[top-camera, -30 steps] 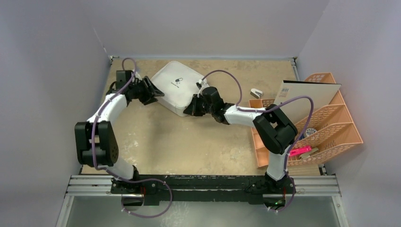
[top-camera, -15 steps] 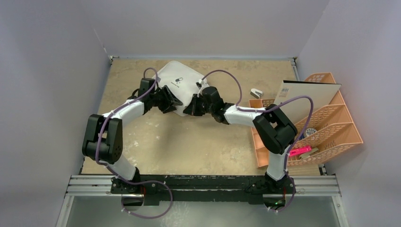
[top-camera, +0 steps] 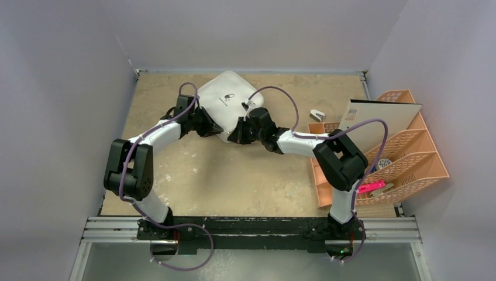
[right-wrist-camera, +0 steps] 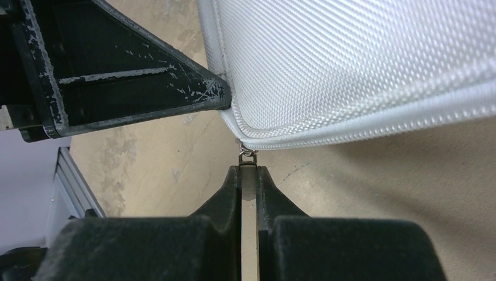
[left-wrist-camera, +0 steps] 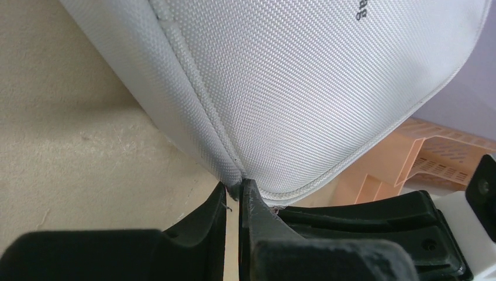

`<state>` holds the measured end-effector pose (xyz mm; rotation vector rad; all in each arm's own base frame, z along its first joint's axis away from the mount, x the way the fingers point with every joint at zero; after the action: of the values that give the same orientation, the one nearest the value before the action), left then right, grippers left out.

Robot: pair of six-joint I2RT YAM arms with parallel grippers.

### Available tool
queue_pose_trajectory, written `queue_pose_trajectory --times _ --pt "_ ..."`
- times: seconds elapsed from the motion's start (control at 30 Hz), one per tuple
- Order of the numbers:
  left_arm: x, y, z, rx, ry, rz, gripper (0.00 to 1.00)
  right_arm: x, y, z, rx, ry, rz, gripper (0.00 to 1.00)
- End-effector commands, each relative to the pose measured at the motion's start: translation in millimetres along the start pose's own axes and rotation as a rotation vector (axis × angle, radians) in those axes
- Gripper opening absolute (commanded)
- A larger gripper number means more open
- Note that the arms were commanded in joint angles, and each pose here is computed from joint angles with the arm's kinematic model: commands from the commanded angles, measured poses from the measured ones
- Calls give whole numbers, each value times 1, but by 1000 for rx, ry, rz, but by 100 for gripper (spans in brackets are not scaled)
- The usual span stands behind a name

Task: Organize the medicine kit
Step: Zip the medicine box at the center of the board.

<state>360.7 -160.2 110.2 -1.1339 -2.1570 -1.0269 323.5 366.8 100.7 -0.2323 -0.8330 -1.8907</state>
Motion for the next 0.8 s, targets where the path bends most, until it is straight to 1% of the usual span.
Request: queue_pose_trajectory --times 0.0,0.23,0.4,0.77 --pt "-4 -6 34 -134 186 13 0 14 4 -10 76 -85 -2 0" --pt "6 13 24 -200 202 -12 0 20 10 -9 64 -67 -3 0" --pt "6 21 20 -220 202 -22 0 29 14 -20 73 -108 -24 0" --pt "-5 23 28 -240 241 18 0 44 33 -43 54 -120 -43 0"
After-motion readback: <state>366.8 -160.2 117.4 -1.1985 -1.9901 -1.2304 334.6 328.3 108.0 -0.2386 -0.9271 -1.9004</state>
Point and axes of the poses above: each gripper's point midway between its finger pads, its own x axis back along the fingers, its own z axis along the line the jaws close on, y = z × x, the point moved 3 cm from there along x, back along the fingers, and after that the axes turned 13 degrees about -x, right-handed, at the moved point
